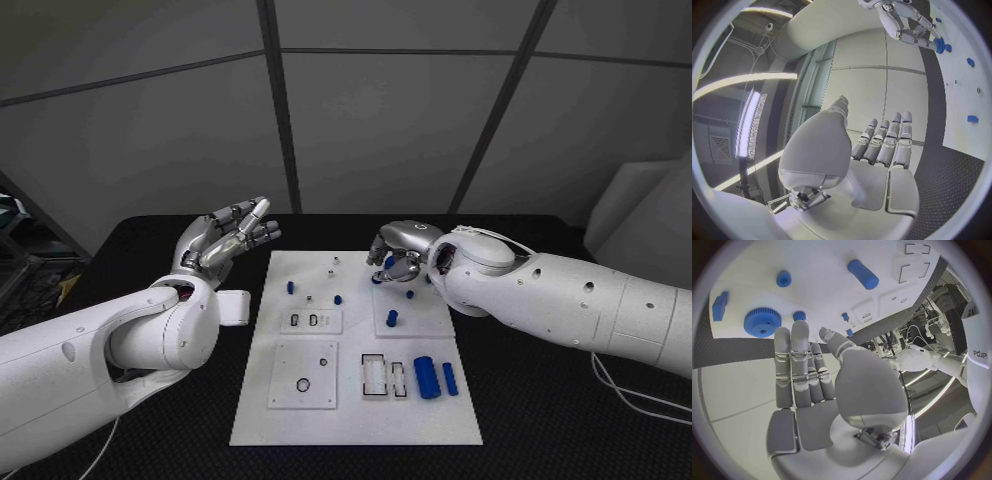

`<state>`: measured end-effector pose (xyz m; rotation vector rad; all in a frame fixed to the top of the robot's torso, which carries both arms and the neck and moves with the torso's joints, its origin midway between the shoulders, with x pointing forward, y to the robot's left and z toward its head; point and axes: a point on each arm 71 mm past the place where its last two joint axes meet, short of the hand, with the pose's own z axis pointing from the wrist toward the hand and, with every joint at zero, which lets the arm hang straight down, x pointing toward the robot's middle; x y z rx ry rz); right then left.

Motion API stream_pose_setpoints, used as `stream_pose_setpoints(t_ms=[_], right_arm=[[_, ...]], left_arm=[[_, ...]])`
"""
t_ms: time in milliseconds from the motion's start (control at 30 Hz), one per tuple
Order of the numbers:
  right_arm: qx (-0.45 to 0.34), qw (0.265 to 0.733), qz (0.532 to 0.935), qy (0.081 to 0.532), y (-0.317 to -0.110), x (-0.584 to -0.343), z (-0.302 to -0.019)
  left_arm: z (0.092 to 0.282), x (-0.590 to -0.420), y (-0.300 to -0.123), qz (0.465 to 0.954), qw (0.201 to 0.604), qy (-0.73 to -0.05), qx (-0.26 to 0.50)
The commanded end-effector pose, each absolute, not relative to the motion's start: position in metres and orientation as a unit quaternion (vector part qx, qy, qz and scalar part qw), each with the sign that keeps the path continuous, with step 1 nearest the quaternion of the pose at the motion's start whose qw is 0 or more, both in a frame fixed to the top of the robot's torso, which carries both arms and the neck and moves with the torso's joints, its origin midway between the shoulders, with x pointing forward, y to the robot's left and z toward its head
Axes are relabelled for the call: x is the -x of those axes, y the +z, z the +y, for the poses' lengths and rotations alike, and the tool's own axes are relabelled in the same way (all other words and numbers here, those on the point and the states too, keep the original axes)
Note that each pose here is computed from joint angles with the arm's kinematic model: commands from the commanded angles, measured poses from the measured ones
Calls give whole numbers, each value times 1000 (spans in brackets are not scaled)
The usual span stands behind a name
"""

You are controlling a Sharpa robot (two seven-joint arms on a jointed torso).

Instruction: Assemble the parts on the task board

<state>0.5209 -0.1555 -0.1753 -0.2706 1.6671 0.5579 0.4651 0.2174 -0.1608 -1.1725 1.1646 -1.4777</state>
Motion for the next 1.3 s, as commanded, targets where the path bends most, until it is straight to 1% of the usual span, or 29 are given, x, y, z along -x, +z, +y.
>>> stream_pose_setpoints(t_ms=[33, 667, 1300], right_arm=[[139, 628, 737, 209, -176, -523, -155], [146, 623, 746, 185, -180, -528, -155], [153, 610, 756, 182, -184, -532, -155]], left_arm=[[214, -464, -159, 472, 440, -605, 467], [212, -461, -158, 475, 431, -611, 464], [212, -461, -158, 477, 428, -611, 465]])
